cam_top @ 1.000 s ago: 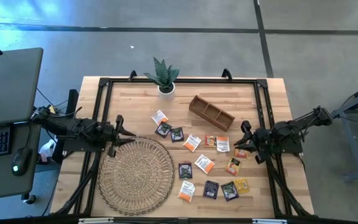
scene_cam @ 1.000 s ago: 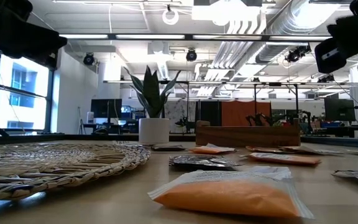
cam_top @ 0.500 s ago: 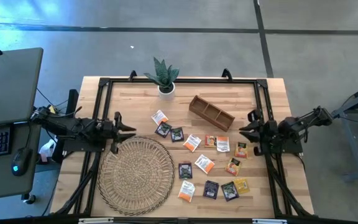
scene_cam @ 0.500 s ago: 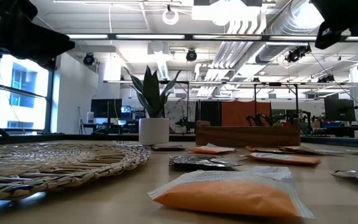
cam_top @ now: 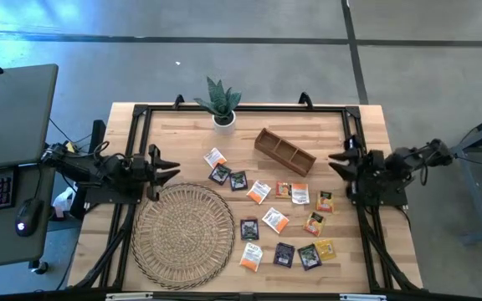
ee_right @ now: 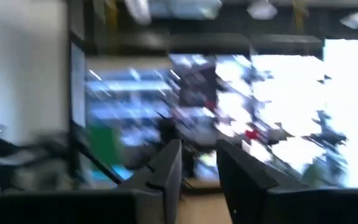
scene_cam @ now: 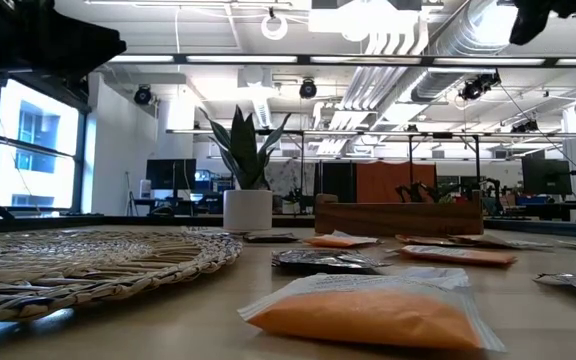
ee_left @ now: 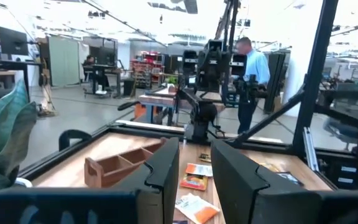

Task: Pick & Place Tea
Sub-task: Put the orange tea bag into the right section of the wooden organizer

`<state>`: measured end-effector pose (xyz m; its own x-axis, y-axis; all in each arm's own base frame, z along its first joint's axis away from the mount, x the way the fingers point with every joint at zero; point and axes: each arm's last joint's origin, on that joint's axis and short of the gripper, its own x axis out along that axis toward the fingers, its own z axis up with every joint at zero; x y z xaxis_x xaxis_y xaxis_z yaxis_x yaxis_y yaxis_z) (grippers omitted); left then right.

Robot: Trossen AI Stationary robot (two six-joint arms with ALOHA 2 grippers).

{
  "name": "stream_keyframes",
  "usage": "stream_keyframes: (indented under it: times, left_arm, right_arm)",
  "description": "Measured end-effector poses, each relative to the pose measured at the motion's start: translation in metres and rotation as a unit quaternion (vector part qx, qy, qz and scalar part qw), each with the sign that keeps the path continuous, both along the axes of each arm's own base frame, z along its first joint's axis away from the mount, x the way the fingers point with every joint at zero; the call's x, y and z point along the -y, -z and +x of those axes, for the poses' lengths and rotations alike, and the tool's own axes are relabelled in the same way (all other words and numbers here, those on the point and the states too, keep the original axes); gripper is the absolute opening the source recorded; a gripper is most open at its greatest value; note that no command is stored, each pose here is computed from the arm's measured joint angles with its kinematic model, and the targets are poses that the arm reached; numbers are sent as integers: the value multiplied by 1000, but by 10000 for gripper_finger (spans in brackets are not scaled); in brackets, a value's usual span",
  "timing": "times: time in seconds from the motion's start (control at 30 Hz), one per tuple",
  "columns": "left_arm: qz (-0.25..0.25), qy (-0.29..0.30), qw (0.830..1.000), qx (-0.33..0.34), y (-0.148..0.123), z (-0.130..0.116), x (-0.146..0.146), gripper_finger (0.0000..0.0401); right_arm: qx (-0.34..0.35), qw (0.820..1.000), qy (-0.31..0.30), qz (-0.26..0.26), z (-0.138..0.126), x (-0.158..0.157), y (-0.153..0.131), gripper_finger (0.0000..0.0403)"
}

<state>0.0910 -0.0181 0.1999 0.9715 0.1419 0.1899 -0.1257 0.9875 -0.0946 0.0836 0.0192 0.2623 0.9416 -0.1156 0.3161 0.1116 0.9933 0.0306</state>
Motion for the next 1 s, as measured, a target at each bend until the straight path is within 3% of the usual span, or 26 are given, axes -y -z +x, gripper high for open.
stream_keyframes:
  times: [0.1,0.27,0.37,0.5,0.63,0.7,0.77,1.0]
  left_arm:
    - [-1,-4,1000,0,0,0,0,91]
    - [-5,-12,1000,-4,1,0,-1,91]
    - [-4,-12,1000,-6,1,0,-1,91]
    - [-3,-11,1000,-10,2,0,-1,91]
    - [-2,-11,1000,-10,2,0,-1,91]
    - [-2,-9,1000,-11,2,0,0,91]
    - [-1,-4,1000,-11,2,0,0,91]
    - [-1,-4,1000,-11,2,0,0,91]
  right_arm:
    - [-120,991,53,-10,14,-2,-7,130]
    - [-327,944,7,41,41,-16,0,155]
    - [-437,894,-4,98,54,-24,11,161]
    - [-570,803,35,170,59,-29,31,161]
    - [-675,705,101,192,57,-27,55,163]
    - [-707,669,124,194,58,-26,63,163]
    - [-726,645,138,196,63,-24,70,163]
    - [-753,593,158,236,77,-15,86,163]
